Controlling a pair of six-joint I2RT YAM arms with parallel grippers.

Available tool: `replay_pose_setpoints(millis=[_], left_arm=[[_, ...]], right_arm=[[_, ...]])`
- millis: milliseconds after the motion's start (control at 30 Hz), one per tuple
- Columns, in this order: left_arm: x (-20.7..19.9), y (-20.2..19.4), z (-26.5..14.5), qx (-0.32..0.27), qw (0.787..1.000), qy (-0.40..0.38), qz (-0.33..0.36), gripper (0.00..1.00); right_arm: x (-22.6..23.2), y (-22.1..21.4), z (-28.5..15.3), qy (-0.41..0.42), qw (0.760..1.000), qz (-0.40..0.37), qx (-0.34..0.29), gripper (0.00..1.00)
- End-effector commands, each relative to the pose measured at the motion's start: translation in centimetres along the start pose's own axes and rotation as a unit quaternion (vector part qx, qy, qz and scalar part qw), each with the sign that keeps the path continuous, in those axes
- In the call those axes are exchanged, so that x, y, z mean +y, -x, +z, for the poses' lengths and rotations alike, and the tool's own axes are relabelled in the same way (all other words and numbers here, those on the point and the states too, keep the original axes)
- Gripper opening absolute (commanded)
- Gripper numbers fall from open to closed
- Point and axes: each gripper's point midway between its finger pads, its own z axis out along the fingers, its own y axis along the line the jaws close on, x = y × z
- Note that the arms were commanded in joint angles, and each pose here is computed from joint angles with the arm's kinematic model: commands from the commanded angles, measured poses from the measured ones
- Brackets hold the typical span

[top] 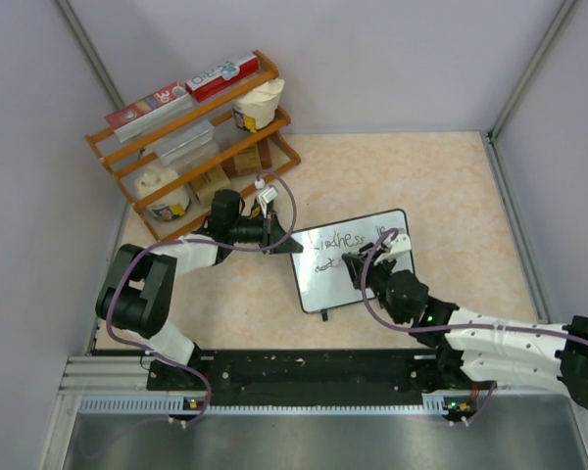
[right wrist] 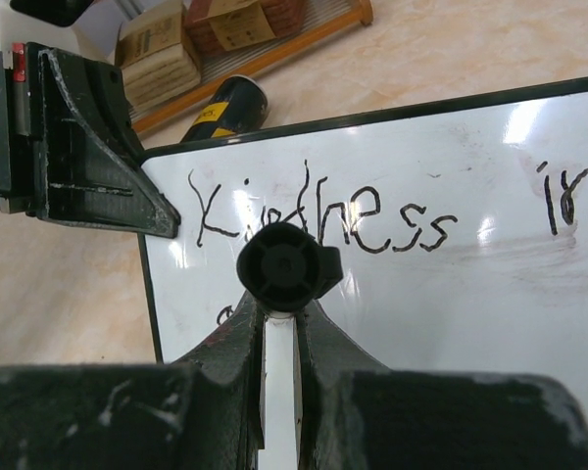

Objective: Write a sentence on the whiteboard
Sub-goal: Write on the whiteboard with the whiteboard.

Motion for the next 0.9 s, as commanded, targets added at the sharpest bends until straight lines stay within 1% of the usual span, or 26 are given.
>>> replay_pose_setpoints(millis=[0,167,367,667,800,867], left_arm=[[3.3,-2.6,0.3,0.023,0.998,0.057,0.012,0.0],[3.3,-2.6,0.3,0.023,0.998,0.057,0.012,0.0],[3.3,-2.6,0.3,0.023,0.998,0.058,0.012,0.0],[3.3,-2.5,0.3,0.022,0.998,0.058,0.013,0.0],[3.3,-2.5,0.3,0.022,0.998,0.058,0.013,0.0],[3.3,-2.5,0.3,0.022,0.998,0.058,0.013,0.0]], right_arm=[[-1.5,-2.2,-0.6,-0.015,0.999,-0.014,0.035,0.0],[-2.0,-2.6,-0.9,-0.021,0.999,-0.012,0.039,0.0],[-2.3,-1.6,-0.9,-0.033,0.999,-0.016,0.025,0.0],[-1.3,1.3,-0.4,-0.03,0.999,-0.021,-0.009,0.0],[-0.1,2.8,-0.5,-0.006,1.0,-0.01,-0.026,0.0],[0.1,3.7,-0.8,0.006,0.999,0.0,-0.048,0.0]])
